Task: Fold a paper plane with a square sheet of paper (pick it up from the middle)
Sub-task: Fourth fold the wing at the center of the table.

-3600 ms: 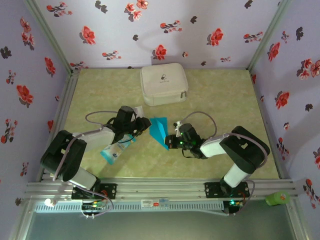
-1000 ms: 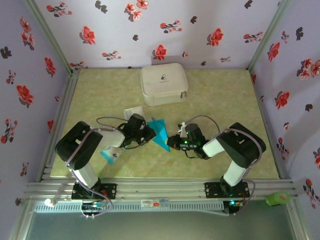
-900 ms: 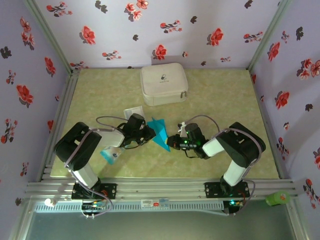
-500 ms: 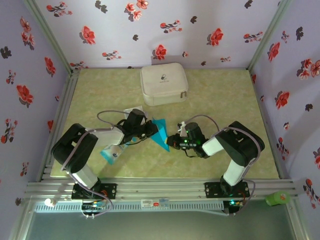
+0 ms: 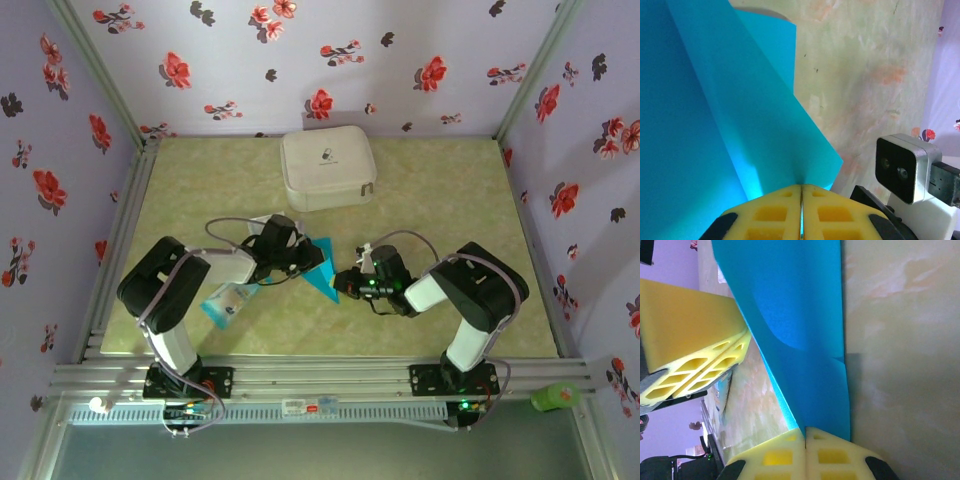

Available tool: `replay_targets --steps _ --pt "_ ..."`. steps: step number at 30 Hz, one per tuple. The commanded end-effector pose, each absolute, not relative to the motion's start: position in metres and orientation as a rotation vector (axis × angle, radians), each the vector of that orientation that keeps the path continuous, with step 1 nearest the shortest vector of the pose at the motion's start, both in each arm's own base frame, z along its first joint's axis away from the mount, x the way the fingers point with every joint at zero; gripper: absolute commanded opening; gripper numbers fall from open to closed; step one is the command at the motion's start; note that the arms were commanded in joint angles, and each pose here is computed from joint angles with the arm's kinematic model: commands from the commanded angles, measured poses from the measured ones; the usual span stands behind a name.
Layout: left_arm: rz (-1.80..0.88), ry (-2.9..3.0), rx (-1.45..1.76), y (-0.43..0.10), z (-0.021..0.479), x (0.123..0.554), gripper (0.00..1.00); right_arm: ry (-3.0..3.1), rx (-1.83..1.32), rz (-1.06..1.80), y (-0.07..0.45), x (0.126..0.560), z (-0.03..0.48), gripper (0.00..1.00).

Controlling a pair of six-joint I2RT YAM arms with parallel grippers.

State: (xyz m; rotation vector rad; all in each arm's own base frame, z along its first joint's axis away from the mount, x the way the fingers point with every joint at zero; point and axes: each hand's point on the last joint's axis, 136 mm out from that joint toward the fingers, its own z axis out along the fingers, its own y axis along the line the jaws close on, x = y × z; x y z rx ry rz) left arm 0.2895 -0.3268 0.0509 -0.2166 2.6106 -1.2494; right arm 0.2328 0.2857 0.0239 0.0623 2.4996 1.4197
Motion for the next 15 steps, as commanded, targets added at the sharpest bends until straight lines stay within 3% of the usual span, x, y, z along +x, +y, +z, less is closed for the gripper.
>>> replay_targets --steps 1,15 --pt "-1.282 2.588 -0.169 -0.335 0.054 0.297 0.1 2.558 0.131 1.349 0.275 0.229 0.003 0.0" --pt "-1.258 2.611 -0.193 -0.332 0.041 0.302 0.11 2.569 0.134 1.331 0.273 0.229 0.001 0.0"
